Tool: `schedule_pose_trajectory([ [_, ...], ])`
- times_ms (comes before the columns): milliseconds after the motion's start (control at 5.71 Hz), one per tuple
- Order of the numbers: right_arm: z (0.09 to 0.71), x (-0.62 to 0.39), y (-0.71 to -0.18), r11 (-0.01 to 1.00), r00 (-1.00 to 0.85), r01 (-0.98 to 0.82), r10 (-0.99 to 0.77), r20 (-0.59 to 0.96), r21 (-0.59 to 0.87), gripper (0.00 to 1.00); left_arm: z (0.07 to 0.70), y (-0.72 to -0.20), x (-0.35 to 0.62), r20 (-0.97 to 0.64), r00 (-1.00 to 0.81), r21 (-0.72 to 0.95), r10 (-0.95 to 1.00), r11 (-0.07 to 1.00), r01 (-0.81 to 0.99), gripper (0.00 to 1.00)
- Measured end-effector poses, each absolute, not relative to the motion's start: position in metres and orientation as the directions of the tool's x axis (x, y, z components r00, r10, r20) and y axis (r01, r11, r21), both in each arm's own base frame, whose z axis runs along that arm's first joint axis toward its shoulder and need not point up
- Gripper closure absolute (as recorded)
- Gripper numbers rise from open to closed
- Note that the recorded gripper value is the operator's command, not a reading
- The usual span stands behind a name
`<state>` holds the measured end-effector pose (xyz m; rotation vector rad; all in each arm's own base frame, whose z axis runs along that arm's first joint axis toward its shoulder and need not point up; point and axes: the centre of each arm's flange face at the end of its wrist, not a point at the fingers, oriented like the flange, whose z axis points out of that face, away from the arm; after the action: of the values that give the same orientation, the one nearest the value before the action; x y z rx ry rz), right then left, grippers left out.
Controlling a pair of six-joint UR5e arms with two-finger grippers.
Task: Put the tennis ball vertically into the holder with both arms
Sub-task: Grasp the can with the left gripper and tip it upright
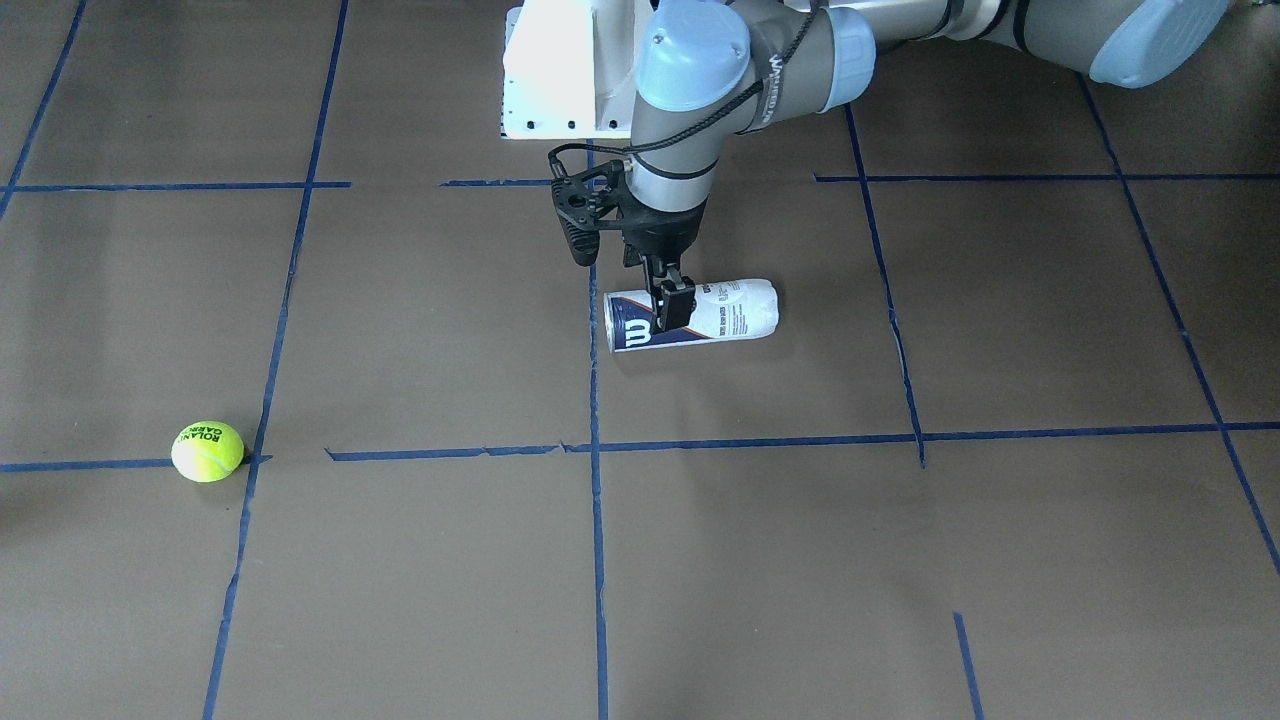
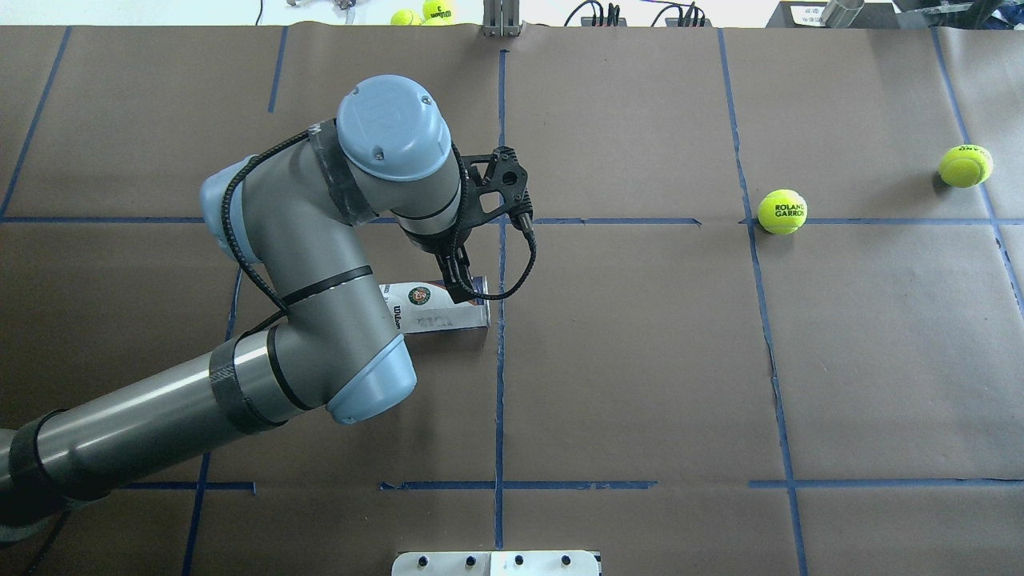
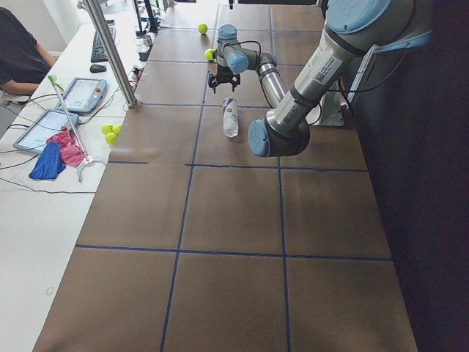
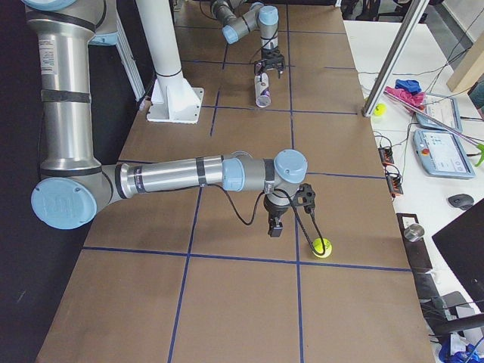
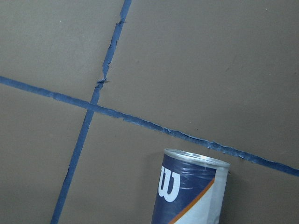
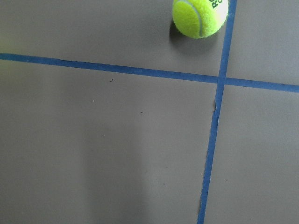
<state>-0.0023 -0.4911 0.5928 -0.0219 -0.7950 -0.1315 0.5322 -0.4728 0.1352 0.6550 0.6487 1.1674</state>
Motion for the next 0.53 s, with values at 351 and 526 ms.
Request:
schedule_pose_trajectory([
  [351,0.594,-0.002,-0.491,0.992,0.693,0.126,-0.108,0.713,0.027,0.0,0.122,-0.482,0.56,-0.099,0.246,0.691,0.964,0.245,-0.68,0.02],
  [526,0.593,-0.003,-0.49,0.992,0.687,0.126,-0.107,0.719,0.027,0.0,0.109,-0.486,0.574,-0.09,0.235,0.634,0.968,0.238,-0.736,0.01],
])
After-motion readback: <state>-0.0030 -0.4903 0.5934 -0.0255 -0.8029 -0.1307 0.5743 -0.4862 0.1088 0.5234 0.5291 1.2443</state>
